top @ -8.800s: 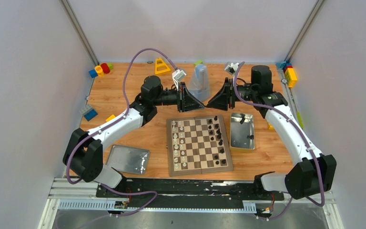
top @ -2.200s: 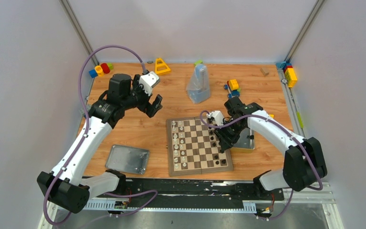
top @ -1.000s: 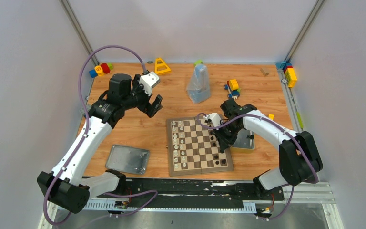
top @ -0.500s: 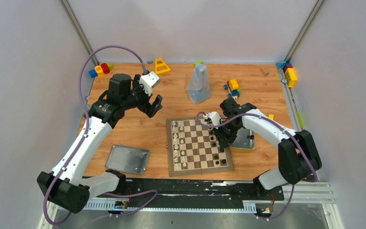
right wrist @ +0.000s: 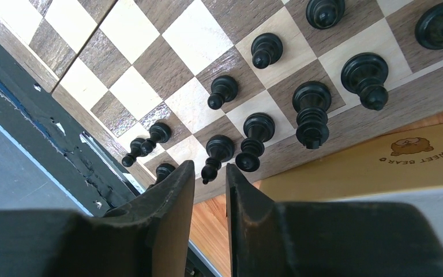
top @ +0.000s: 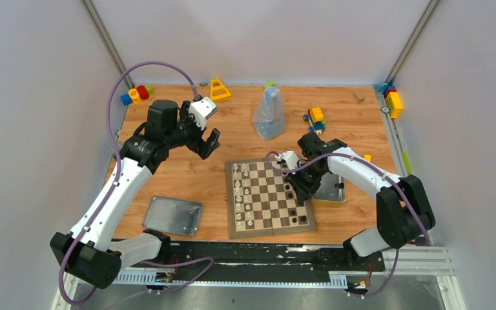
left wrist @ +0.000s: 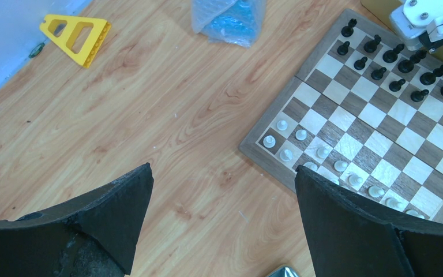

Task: Set up the chess pieces on the board
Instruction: Adjust the chess piece on the chessboard, then pick up the chess piece from the storage box.

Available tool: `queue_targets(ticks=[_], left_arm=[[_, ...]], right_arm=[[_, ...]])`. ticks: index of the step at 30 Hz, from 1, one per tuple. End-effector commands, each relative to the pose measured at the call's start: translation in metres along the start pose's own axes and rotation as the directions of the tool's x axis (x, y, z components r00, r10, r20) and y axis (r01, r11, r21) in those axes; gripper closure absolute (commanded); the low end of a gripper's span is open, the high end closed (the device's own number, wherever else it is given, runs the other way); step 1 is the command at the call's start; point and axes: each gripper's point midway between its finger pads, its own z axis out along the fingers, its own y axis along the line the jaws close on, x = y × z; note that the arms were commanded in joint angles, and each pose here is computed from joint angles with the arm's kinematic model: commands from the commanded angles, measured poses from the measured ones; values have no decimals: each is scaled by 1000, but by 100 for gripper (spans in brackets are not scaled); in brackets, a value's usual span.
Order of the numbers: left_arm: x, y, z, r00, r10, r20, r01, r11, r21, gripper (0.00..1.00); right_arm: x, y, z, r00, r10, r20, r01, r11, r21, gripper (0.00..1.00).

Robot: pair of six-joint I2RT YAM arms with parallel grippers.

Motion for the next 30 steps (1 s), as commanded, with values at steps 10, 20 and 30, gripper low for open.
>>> queue_targets(ticks=[10,20,30], left_arm=[[-5,3,-6,999,28,26,-27,1000,-15,0],[-7,5,-8,999,33,28,-32,999,-24,0],[-6,4,-4,999,24,25,-24,1000,-14,0]], right_arm=[[-29,-10,-50,988,-24,155,7,994,108,64],[-4,-76,-101,961,103,259,-173,948,267,62],[-9,-147,-87,885,298,358,-415,852,318,66]])
